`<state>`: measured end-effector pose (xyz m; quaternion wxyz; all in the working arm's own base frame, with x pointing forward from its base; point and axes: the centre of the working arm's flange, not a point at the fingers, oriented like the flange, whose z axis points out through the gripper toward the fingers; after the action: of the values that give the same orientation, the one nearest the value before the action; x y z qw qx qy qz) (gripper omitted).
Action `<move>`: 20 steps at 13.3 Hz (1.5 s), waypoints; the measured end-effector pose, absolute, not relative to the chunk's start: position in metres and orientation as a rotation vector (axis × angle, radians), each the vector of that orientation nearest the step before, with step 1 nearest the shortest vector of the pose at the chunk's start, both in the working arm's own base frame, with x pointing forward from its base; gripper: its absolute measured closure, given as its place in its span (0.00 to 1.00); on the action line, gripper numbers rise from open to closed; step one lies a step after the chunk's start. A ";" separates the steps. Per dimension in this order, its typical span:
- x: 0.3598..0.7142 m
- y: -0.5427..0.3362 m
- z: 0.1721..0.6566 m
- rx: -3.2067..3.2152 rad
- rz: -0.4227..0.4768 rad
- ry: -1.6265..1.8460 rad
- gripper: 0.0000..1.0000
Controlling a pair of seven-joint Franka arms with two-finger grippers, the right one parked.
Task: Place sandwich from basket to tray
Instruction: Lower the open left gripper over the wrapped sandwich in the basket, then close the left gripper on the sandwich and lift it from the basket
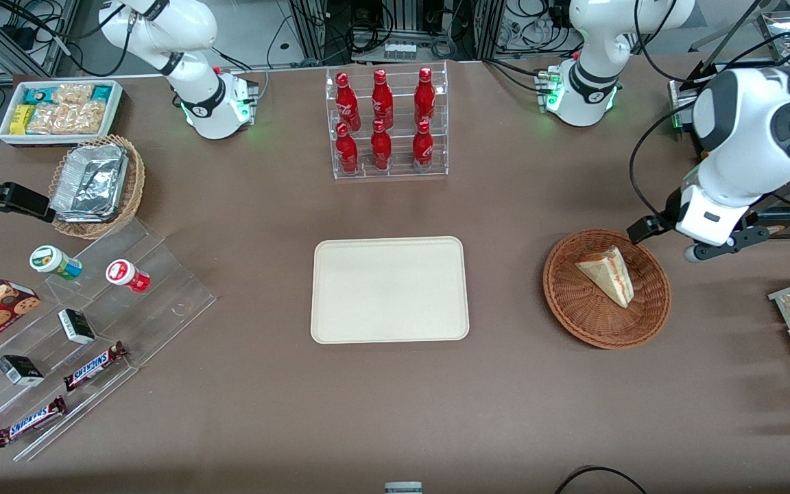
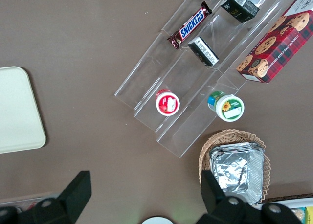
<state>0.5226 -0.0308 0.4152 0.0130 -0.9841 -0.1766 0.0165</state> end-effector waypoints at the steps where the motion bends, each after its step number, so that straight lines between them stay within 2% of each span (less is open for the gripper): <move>1: 0.523 -0.031 0.405 -3.054 0.049 -0.617 0.00; 9: 0.532 -0.032 0.332 -3.010 0.076 -0.791 0.00; 13: 0.526 -0.032 0.292 -2.989 0.039 -0.907 0.00; 17: 0.524 -0.034 0.272 -2.961 0.063 -0.976 0.00; 19: 0.523 -0.034 0.267 -2.949 0.076 -0.999 0.07; 20: 0.524 -0.034 0.264 -2.938 0.076 -1.030 0.19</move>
<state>0.5235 -0.0343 0.2639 0.0135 -0.9433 -0.3308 0.0243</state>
